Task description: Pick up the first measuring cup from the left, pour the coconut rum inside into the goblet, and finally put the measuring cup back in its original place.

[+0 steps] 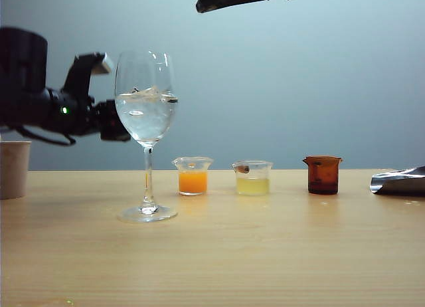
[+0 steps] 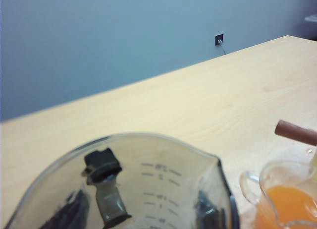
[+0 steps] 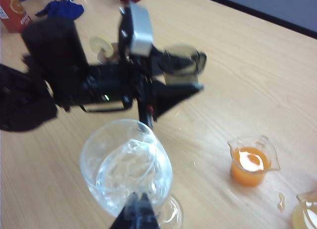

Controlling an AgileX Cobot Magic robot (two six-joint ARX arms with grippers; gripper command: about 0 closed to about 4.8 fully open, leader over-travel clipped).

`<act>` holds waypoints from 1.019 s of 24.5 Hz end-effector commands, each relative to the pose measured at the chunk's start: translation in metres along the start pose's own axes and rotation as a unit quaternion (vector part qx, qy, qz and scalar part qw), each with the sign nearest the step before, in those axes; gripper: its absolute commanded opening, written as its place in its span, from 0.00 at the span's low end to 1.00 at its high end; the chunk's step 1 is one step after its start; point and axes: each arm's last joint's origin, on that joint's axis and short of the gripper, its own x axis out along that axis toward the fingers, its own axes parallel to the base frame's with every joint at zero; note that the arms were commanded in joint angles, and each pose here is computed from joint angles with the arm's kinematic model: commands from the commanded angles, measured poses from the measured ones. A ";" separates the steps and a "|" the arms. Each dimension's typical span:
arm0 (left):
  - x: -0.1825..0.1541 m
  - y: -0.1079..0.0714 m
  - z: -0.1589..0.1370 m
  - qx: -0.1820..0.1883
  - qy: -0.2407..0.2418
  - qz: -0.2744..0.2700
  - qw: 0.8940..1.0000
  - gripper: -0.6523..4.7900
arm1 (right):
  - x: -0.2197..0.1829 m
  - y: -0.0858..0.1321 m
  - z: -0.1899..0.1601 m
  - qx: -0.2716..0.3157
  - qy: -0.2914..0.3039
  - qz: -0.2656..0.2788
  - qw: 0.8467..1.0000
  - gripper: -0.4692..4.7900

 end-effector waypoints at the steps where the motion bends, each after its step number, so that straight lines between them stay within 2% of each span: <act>1: 0.005 -0.001 -0.008 -0.024 -0.011 -0.008 1.000 0.38 | 0.001 0.001 0.005 -0.003 -0.018 0.005 1.000 0.08; 10: 0.013 -0.004 -0.043 -0.044 -0.016 -0.010 0.999 0.38 | 0.008 -0.001 0.002 -0.003 -0.013 0.004 1.000 0.08; 18: 0.016 -0.007 -0.067 -0.043 -0.007 -0.009 0.999 0.38 | 0.023 -0.004 -0.008 -0.004 0.015 0.029 0.999 0.08; 20: 0.017 -0.007 -0.069 -0.041 -0.012 -0.009 0.999 0.38 | 0.023 -0.004 -0.008 -0.005 0.014 0.028 0.999 0.08; 25: 0.019 -0.007 -0.074 0.001 -0.007 -0.009 1.000 0.38 | 0.023 -0.004 -0.008 -0.004 0.016 0.028 0.999 0.08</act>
